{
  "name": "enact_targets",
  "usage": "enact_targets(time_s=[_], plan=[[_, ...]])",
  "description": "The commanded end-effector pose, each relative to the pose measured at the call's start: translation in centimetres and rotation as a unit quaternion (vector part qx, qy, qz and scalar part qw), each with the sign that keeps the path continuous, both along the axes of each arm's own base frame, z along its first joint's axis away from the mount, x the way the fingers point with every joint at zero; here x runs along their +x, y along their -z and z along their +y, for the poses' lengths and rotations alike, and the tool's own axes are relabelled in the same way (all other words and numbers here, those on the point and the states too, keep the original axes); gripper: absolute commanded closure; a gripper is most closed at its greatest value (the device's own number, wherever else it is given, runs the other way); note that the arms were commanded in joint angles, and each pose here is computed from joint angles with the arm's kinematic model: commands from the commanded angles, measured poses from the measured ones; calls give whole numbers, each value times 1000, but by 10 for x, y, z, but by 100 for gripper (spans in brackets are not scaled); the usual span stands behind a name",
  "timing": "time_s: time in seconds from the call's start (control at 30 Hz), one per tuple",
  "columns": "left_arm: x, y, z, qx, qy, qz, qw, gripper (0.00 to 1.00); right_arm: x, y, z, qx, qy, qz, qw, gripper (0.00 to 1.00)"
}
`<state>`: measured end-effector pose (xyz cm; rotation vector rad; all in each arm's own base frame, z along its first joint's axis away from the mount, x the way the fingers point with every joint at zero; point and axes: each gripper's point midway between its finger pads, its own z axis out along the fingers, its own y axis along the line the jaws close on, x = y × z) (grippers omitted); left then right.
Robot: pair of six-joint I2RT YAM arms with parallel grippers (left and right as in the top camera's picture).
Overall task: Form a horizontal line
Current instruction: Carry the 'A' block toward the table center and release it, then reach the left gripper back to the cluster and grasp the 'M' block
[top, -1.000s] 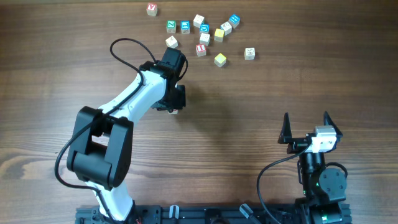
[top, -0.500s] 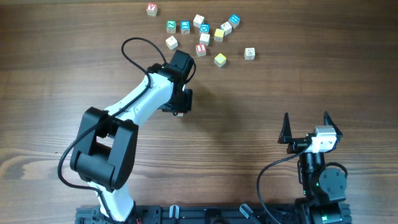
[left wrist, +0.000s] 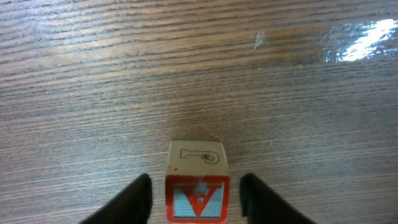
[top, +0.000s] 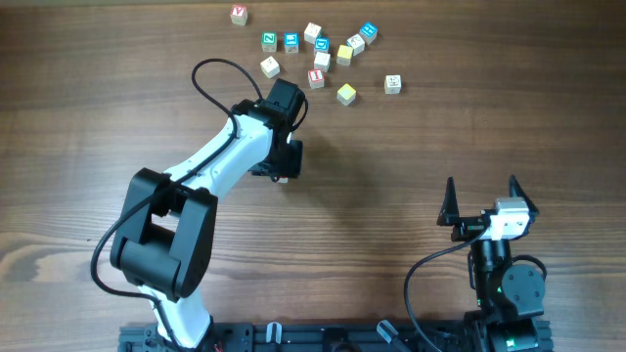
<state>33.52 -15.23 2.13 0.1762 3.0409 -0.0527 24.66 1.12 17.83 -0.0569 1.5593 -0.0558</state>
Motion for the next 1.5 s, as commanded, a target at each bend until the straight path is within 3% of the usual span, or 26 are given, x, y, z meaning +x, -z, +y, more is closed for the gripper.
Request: enact_targets(time_s=[0.0,0.13,0.23,0.33,0.47,0.7,0.9,0.93,0.97,1.0,1.03,1.17,1.33,1.47], plan=[[-3,0,0,-4,-13,4,1000,60,0,-1,1,-2,-5,-4,1000,0],[-3,0,0,-4,-16,4,1000,65,0,-1,1,-2,-5,-4,1000,0],[-3,0,0,-5,-16,4,1000,59,0,-1,1,-2,-5,-4,1000,0],[-3,0,0,-4,-16,4,1000,46,0,-1,1,-2,-5,-4,1000,0],[-3,0,0,-5,-16,4,1000,2,0,-1,1,-2,-5,-4,1000,0],[6,-10,3,6,-18,-16,1000,0,0,-1,1,-2,-5,-4,1000,0],[40,-95,-7,-22,-22,-112,993,0,0,-1,1,-2,-5,-4,1000,0],[47,-119,-10,-36,-23,-140,989,5,0,-1,1,-2,-5,-4,1000,0],[54,-145,-13,-51,-24,-170,984,30,0,-1,1,-2,-5,-4,1000,0],[59,-164,-15,-62,-25,-194,979,86,0,-1,1,-2,-5,-4,1000,0],[63,-186,-17,-76,-25,-222,972,96,0,-1,1,-2,-5,-4,1000,0],[69,-250,-20,-121,-32,-309,943,96,0,-1,1,-2,-5,-4,1000,0],[83,-338,7,-167,-105,-385,902,96,0,-1,1,-2,-5,-4,1000,0],[93,-389,24,-198,-116,-427,874,96,0,-1,1,-2,-5,-4,1000,0]])
